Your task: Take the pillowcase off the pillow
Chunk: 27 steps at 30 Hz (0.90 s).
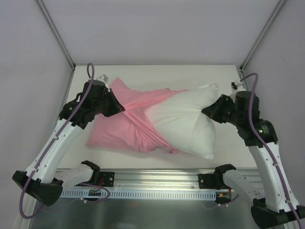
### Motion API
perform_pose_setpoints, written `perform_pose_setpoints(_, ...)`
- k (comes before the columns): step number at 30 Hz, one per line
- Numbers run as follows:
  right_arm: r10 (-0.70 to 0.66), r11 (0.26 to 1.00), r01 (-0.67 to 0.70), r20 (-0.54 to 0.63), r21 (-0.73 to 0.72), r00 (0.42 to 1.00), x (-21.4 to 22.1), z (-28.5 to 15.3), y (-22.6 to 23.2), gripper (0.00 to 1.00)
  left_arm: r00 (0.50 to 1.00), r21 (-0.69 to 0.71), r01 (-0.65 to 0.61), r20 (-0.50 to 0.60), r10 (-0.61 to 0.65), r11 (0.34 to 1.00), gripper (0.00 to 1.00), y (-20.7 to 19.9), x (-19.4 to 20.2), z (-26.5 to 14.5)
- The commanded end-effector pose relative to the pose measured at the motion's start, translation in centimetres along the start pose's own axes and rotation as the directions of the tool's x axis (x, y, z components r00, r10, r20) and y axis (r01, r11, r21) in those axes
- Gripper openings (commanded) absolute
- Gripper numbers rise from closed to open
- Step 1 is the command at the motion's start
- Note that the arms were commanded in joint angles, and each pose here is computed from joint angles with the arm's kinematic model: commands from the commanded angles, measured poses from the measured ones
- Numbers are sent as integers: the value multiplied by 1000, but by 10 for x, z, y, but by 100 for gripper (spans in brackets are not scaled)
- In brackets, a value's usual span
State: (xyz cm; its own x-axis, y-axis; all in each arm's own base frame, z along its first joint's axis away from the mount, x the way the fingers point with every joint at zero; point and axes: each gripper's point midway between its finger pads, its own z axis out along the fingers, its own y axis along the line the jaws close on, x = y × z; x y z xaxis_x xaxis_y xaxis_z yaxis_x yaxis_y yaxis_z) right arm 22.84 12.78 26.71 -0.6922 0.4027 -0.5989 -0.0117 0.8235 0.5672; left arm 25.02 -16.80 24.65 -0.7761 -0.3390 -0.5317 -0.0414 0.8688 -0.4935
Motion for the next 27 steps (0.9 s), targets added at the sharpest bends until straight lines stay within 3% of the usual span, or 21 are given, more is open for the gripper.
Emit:
perform_pose_setpoints(1, -81, 984, 43, 227, 170, 971, -40, -74, -27, 1, 987, -126, 40, 162, -20, 991, 0, 46, -31, -51)
perform_pose_setpoints(5, -63, 977, 6, 258, 214, 964, -39, -82, -40, 1, 979, -115, 75, 195, -51, 991, 0, 46, -42, -61)
perform_pose_setpoints(10, -28, 966, -23, 193, 258, 981, -29, -52, -60, 1, 998, -58, 55, 43, -52, 997, 0, 32, -19, -31)
perform_pose_setpoints(12, -29, 950, -28, 175, 310, 984, -31, -43, -76, 1, 1000, -46, 30, 1, -30, 998, 17, 30, -10, -25)
perform_pose_setpoints(14, -10, 949, -33, 135, 313, 991, -33, -30, -82, 1, 999, -61, 30, -10, -31, 998, 52, 36, -3, -22)
perform_pose_setpoints(15, 1, 944, -45, 134, 326, 991, -37, -28, -89, 1, 1000, -61, 21, 13, -20, 998, 84, 39, -3, -26)
perform_pose_setpoints(16, 15, 944, -56, 127, 326, 992, -39, -24, -91, 1, 1000, -66, 15, 16, -14, 998, 90, 42, -1, -27)
perform_pose_setpoints(18, 59, 942, -96, 125, 321, 990, -44, -17, -98, 1, 1000, -68, -8, -10, 7, 998, 98, 50, 12, -25)
perform_pose_setpoints(22, 100, 945, -135, 131, 297, 986, -55, -11, -101, 1, 991, -123, 6, -131, -23, 992, 99, 80, 58, -2)
perform_pose_setpoints(27, 127, 945, -161, 134, 285, 983, -64, -7, -102, 1, 987, -195, 40, -147, -69, 980, 99, 107, 81, 17)
